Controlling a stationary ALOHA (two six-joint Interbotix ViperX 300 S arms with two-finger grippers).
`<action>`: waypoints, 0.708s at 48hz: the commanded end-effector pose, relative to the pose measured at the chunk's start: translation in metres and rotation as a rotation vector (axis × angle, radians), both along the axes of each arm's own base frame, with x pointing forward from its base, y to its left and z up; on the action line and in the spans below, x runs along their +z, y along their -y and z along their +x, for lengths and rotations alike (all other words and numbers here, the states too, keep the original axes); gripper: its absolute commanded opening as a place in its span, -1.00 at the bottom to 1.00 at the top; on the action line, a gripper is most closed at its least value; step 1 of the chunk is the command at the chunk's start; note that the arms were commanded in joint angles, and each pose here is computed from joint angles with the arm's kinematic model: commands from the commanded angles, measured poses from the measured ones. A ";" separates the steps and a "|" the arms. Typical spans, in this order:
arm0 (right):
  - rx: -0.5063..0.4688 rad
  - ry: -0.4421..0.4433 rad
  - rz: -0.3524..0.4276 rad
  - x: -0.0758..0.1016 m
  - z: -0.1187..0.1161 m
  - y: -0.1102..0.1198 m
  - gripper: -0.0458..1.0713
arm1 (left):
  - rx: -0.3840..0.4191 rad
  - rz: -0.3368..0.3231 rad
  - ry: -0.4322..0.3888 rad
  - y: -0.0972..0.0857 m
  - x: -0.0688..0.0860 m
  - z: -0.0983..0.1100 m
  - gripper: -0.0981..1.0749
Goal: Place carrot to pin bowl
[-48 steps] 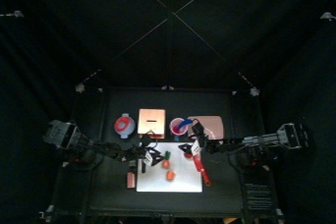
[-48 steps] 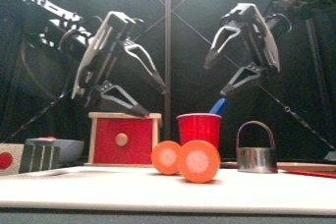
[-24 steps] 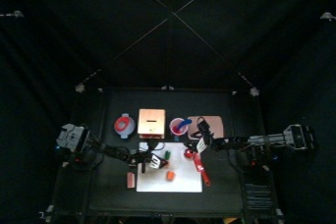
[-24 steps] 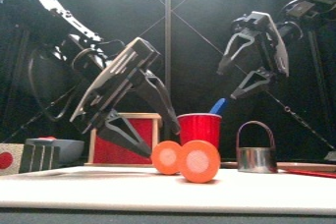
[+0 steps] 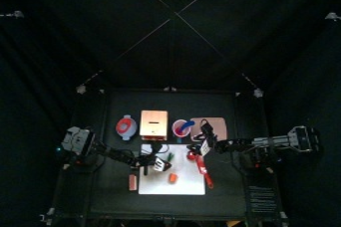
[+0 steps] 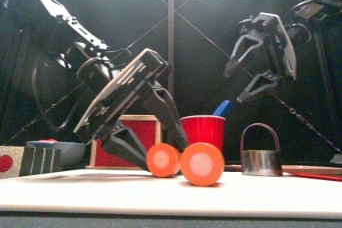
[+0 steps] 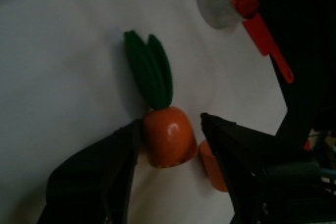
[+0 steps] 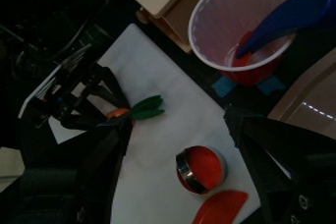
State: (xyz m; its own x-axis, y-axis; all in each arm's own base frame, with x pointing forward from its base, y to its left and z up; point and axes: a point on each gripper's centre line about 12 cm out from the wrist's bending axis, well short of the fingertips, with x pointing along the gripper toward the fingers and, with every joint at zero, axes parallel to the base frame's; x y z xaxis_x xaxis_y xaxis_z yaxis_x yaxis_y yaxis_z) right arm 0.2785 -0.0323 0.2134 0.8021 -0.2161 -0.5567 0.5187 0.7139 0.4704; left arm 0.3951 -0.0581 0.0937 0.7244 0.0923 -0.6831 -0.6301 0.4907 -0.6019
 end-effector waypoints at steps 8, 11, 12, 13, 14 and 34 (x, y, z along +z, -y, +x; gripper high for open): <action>0.000 0.028 0.000 0.008 -0.001 0.001 0.92 | -0.012 -0.004 0.012 0.002 0.003 0.007 0.63; -0.001 0.030 0.001 0.008 -0.002 0.001 0.92 | -0.027 -0.015 -0.002 0.004 0.001 0.006 0.63; 0.001 0.028 0.001 0.007 -0.003 0.000 0.92 | -0.032 -0.018 -0.006 0.005 0.000 0.006 0.63; -0.001 0.029 0.001 0.008 -0.003 0.000 0.92 | -0.037 -0.019 -0.014 0.006 -0.002 0.006 0.63; -0.002 0.031 0.002 0.008 -0.003 0.001 0.92 | -0.040 -0.021 -0.016 0.006 -0.003 0.006 0.63; -0.007 0.058 0.005 0.015 -0.009 0.001 0.92 | -0.102 -0.017 -0.047 0.011 -0.009 0.004 0.41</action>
